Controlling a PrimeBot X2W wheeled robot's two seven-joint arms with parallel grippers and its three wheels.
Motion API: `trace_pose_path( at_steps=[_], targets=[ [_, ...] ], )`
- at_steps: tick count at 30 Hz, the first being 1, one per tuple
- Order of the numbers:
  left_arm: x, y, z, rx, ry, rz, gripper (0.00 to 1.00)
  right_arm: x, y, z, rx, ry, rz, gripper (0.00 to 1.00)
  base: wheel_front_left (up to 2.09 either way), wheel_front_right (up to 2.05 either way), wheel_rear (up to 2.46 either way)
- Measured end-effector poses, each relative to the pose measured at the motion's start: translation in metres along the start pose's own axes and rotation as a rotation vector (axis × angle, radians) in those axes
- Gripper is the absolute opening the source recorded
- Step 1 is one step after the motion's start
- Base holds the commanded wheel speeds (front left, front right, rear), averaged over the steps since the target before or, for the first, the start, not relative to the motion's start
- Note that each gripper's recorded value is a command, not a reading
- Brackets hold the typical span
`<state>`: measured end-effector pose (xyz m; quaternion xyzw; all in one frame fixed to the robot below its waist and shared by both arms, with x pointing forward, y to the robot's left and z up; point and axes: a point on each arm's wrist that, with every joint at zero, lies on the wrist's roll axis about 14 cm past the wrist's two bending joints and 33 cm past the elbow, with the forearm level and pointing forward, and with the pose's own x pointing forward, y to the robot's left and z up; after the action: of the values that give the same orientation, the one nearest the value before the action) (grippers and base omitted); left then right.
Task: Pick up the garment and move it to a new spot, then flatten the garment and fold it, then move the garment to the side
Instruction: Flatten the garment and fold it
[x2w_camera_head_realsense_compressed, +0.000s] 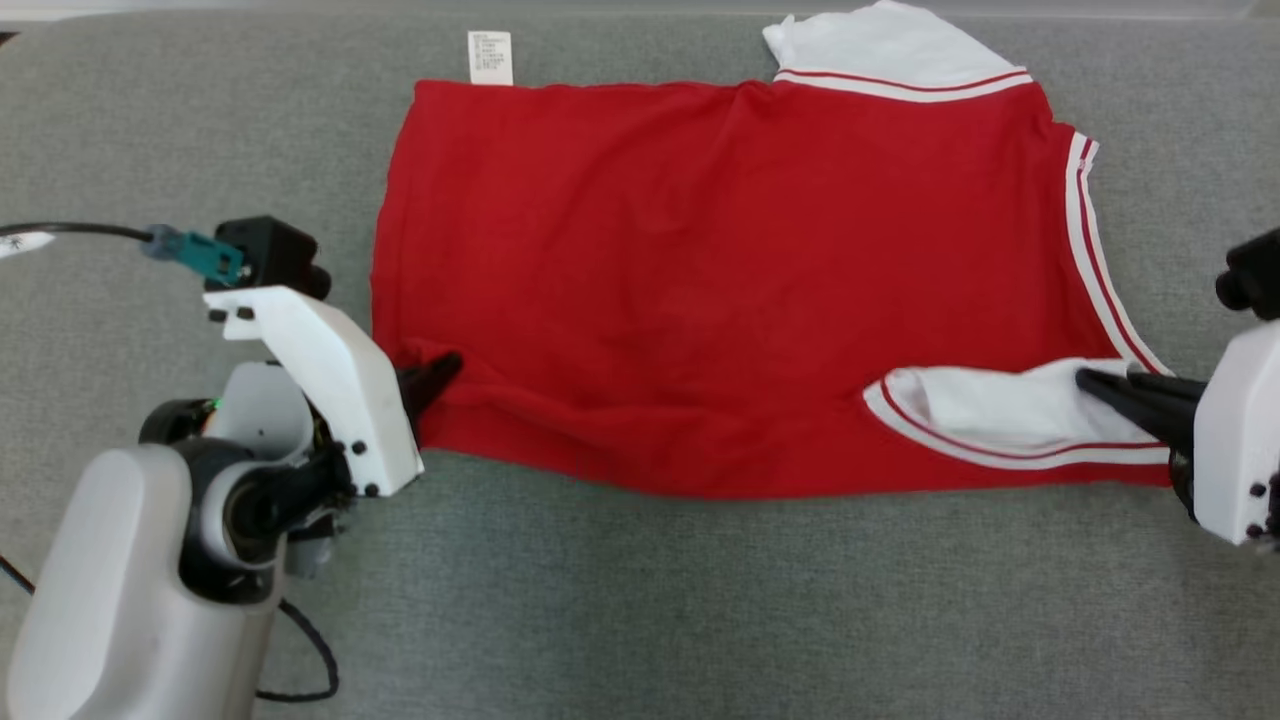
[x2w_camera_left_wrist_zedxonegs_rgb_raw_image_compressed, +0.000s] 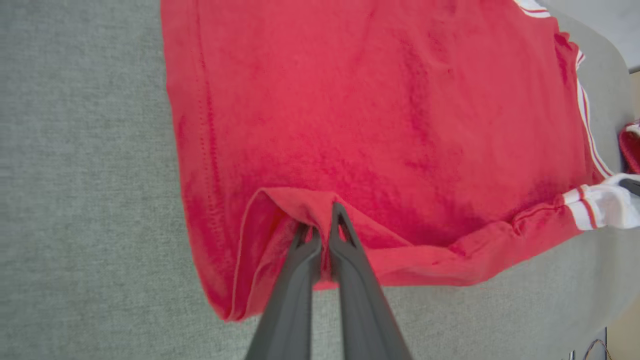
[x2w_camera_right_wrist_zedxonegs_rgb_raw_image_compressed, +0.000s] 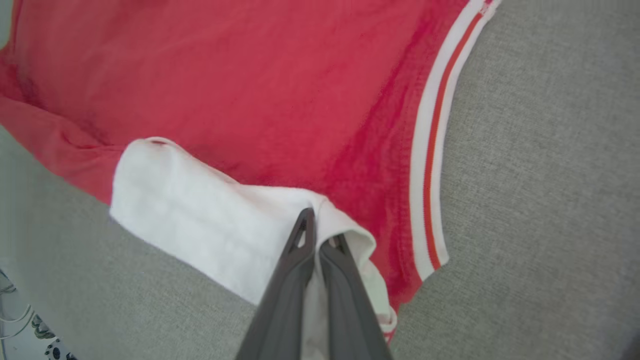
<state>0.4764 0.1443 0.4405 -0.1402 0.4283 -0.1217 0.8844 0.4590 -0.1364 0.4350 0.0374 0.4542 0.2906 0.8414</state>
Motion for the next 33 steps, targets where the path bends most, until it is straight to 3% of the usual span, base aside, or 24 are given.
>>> trace_pose_path(
  at_steps=[3, 4, 5, 7, 8, 15, 20, 24, 26, 33],
  targets=[
    [0.003, 0.005, 0.001, -0.018, 0.011, 0.015, 0.0, 0.009, -0.001, 0.01, 0.0, -0.024, -0.009, 0.0, 0.0, 0.0, 0.0],
    [0.004, 0.006, 0.002, -0.026, 0.008, 0.02, 0.0, 0.011, -0.001, 0.016, -0.008, -0.052, -0.013, 0.28, 0.0, 0.0, 0.0],
    [0.004, 0.008, 0.002, -0.034, 0.006, 0.028, 0.18, 0.013, -0.001, 0.022, -0.007, -0.08, -0.017, 1.0, 0.0, 0.0, 0.0],
    [0.004, 0.013, 0.002, -0.037, 0.002, 0.048, 0.59, 0.016, 0.001, 0.026, 0.004, -0.11, -0.014, 1.0, 0.0, 0.0, 0.0],
    [0.003, 0.015, 0.003, -0.043, -0.006, 0.055, 1.0, 0.016, 0.002, 0.029, 0.002, -0.134, -0.016, 1.0, 0.0, 0.0, 0.0],
    [-0.019, 0.026, 0.021, -0.105, -0.145, 0.091, 1.0, -0.009, -0.003, 0.044, -0.006, -0.335, -0.067, 1.0, 0.0, 0.0, 0.0],
    [-0.038, 0.024, 0.023, -0.032, -0.284, 0.104, 1.0, -0.038, -0.014, 0.034, -0.028, -0.464, -0.14, 1.0, 0.0, 0.0, 0.0],
    [-0.041, 0.023, 0.008, 0.059, -0.329, 0.135, 1.0, -0.047, -0.032, 0.005, -0.096, -0.47, -0.249, 1.0, 0.0, 0.0, 0.0],
    [-0.036, 0.021, -0.003, 0.112, -0.324, 0.14, 1.0, -0.042, -0.034, -0.013, -0.07, -0.465, -0.258, 1.0, 0.0, 0.0, 0.0],
    [-0.013, 0.023, -0.031, 0.144, -0.262, 0.145, 1.0, -0.015, -0.037, -0.048, -0.039, -0.418, -0.268, 1.0, 0.0, 0.0, 0.0]
  ],
)
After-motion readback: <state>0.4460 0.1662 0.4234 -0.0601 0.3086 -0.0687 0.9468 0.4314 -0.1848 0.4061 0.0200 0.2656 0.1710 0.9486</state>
